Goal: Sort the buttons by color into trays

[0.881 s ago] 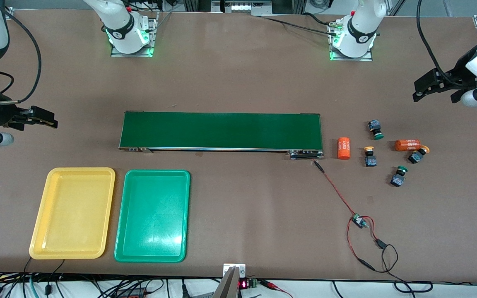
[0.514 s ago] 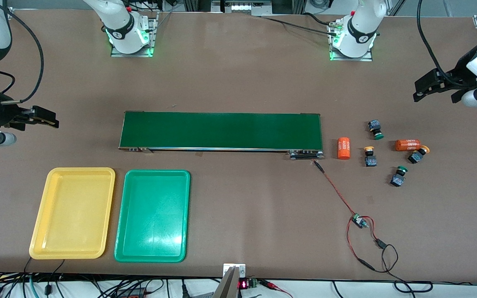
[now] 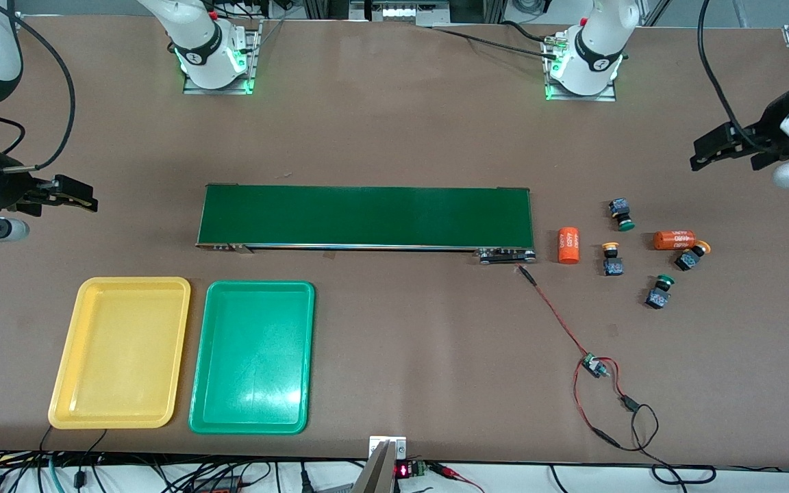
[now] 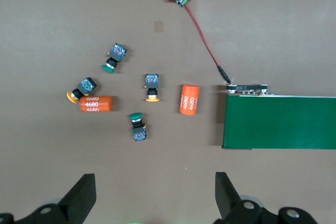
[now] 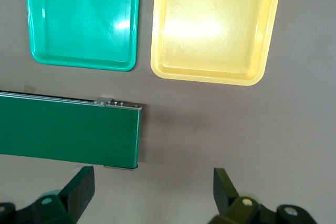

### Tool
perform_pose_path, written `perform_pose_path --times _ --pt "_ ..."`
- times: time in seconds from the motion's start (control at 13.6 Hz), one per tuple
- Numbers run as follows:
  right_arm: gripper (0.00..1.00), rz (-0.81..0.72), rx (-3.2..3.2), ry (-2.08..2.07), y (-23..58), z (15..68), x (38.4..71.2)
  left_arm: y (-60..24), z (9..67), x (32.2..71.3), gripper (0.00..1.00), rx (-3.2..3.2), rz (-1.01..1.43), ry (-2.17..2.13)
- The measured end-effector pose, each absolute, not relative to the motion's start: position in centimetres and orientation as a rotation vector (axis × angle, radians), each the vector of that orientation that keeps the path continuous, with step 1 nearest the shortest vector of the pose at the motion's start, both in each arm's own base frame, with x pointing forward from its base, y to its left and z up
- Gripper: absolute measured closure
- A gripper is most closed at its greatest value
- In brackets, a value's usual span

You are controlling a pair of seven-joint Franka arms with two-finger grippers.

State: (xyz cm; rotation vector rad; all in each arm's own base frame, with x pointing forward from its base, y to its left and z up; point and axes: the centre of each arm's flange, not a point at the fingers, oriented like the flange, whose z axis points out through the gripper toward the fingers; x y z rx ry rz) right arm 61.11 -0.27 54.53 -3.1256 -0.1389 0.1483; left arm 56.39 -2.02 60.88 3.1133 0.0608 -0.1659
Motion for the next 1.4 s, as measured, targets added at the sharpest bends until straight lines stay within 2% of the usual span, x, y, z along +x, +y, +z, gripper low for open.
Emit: perform_pose_path --times 0.44,0.66,1.1,1.4 --pt "0.00 0.147 -3.128 -0.147 0.0 54.6 61.1 -1.2 49.6 61.1 0.00 3.077 -0.423 0.060" --pt "0.00 0.147 -3.128 -0.155 0.3 54.6 61.1 -1.5 44.6 62.4 0.00 3.061 -0.470 0.052" --pt "0.00 0.153 -3.141 -0.156 0.1 54.6 61.1 -5.0 34.0 60.2 0.00 3.052 -0.481 -0.008" --pt "0.00 0.153 -3.142 -0.155 0.1 54.6 61.1 -6.1 29.1 57.7 0.00 3.056 -0.441 -0.026"
